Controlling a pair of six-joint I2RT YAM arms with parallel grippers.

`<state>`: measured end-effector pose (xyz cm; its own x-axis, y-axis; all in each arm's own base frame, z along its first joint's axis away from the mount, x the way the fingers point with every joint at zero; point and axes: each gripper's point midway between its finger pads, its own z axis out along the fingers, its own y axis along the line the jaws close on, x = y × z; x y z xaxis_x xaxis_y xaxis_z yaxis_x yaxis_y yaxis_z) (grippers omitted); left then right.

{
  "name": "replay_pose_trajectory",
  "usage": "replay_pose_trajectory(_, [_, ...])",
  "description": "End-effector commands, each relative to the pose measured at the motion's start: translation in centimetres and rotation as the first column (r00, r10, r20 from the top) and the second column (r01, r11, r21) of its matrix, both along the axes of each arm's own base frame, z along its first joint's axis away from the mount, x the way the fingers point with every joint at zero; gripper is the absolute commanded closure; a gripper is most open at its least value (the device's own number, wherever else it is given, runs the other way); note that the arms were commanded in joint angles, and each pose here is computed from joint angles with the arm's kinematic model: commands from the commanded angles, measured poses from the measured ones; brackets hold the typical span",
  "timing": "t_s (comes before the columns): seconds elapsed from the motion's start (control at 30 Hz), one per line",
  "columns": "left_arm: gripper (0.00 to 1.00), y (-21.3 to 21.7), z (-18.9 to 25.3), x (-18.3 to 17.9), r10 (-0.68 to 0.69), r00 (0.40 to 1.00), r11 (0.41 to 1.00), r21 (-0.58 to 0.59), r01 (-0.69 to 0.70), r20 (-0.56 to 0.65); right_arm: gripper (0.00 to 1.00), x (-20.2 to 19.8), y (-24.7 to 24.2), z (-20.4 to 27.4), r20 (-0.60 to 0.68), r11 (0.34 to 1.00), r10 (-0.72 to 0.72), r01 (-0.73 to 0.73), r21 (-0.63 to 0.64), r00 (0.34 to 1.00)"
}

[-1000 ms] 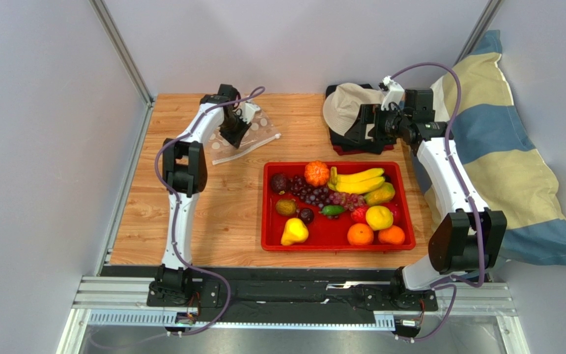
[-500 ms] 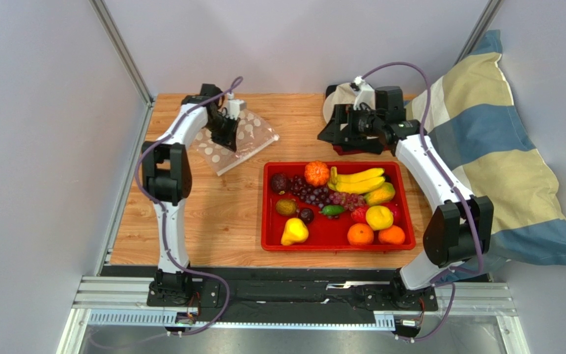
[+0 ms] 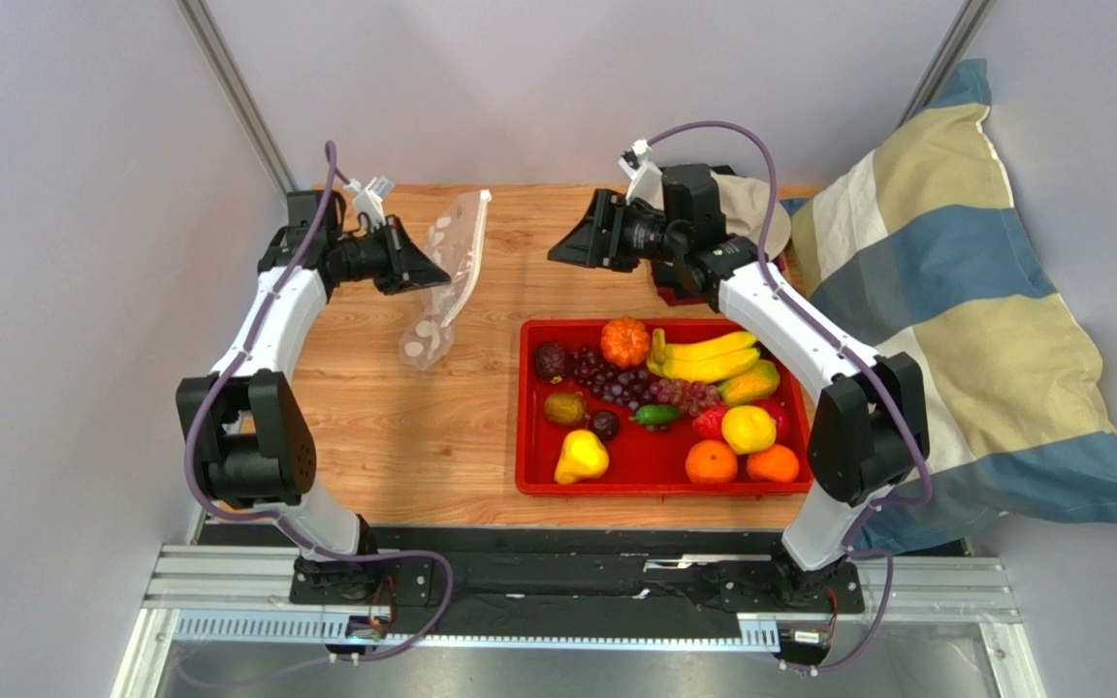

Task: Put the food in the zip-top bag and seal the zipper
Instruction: Pick up the zipper food storage bag at the center of the board, then open the zipper of the food storage bag at the center of the board.

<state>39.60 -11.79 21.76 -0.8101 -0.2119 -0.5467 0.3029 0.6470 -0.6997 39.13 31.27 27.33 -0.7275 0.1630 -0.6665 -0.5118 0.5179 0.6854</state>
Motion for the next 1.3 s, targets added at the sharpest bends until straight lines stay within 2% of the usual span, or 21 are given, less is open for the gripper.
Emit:
replay_pose_trajectory(0.0, [1.00,-1.8,4.6,-2.7,-0.095,0.988,0.974,-0.191,0.118,0.125,0.32,-0.6,3.8,4.2,0.036,0.988,0.055,-0.060,0.145,0.998])
replay_pose_trajectory(0.2, [1.00,-2.3,5.3,-5.5,-0.107,0.985,0.953,-0.267,0.141,0.137,0.38,-1.6,6.7,4.1,-0.024,0.973,0.102,-0.094,0.209,0.995])
replay_pose_trajectory(0.37, [1.00,-2.6,5.7,-7.2,-0.129,0.979,0.944,-0.283,0.170,0.155,0.50,-2.6,8.5,4.5,-0.052,0.958,0.138,-0.120,0.262,0.989])
replay_pose_trajectory(0.63, [1.00,-2.7,5.8,-8.1,-0.136,0.977,0.942,-0.284,0.178,0.162,0.61,-2.7,9.0,6.0,-0.034,0.939,0.157,-0.139,0.315,0.987])
replay_pose_trajectory(1.27, [1.00,-2.9,6.3,-9.0,-0.158,0.971,0.936,-0.287,0.205,0.178,0.77,-1.8,9.5,5.6,-0.036,0.939,0.154,-0.135,0.317,0.987])
